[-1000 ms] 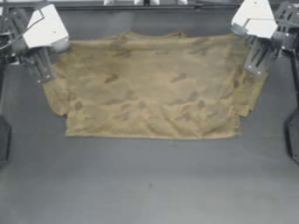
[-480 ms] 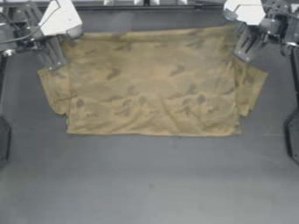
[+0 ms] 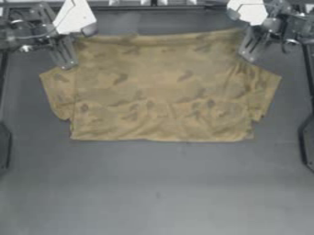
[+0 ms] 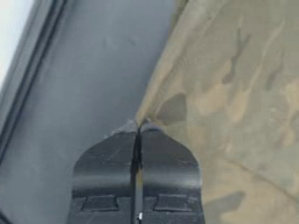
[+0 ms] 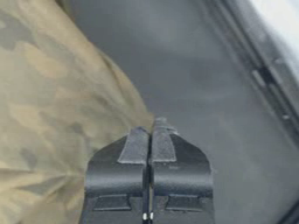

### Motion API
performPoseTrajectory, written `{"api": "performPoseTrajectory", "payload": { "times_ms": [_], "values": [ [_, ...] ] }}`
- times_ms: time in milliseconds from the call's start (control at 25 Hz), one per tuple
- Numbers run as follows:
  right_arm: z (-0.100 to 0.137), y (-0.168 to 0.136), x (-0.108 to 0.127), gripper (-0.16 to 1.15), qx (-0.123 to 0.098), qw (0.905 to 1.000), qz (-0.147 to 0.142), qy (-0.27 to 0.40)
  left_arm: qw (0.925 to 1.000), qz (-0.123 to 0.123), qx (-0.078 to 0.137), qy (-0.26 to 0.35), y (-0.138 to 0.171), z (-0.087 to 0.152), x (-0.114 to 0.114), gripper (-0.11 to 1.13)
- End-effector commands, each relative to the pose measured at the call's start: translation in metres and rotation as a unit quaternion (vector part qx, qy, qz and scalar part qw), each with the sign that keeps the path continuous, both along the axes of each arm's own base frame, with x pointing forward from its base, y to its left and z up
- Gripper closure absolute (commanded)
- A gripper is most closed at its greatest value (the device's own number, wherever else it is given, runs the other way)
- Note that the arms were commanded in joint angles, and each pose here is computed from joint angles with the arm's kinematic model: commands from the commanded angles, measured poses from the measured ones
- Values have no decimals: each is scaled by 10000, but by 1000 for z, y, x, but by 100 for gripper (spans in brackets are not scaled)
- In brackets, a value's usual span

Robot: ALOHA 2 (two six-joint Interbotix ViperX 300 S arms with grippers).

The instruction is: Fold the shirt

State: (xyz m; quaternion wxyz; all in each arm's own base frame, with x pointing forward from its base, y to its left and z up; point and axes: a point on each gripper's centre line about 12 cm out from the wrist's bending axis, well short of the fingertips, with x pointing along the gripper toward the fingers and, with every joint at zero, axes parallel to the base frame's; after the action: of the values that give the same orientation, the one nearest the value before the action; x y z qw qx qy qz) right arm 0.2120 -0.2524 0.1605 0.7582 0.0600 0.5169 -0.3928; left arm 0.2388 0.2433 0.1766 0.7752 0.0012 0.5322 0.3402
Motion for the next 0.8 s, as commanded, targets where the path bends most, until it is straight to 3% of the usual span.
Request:
{"api": "performPoseTrajectory", "payload": {
  "times_ms": [40, 280, 400, 520, 640, 720, 800],
  "values": [
    [-4, -2, 3, 91, 24, 9999, 12, -125, 9999, -16, 96, -118, 6, 8, 6, 95],
    [-20, -2, 4, 90, 192, 9998, 30, 6, 10000, -19, -19, -11, 8, -5, 9, 93],
    [-28, -1, 4, 87, 309, 9995, -4, 74, 9999, 21, -114, 98, 8, -12, 8, 78],
    [-35, -1, 5, 67, 355, 9993, 45, 84, 9998, 91, -197, 27, 9, -13, 11, 49],
    [-30, -2, 10, 35, 341, 9993, 1, -141, 9994, 185, -245, -163, 10, -8, 16, 15],
    [-25, -3, 13, 19, 348, 9990, -77, -280, 9991, 210, -196, -310, 11, 2, 19, 0],
    [-18, -3, 14, 11, 318, 9986, -123, -393, 9988, 223, -125, -423, 13, 12, 21, -3]
  ]
}}
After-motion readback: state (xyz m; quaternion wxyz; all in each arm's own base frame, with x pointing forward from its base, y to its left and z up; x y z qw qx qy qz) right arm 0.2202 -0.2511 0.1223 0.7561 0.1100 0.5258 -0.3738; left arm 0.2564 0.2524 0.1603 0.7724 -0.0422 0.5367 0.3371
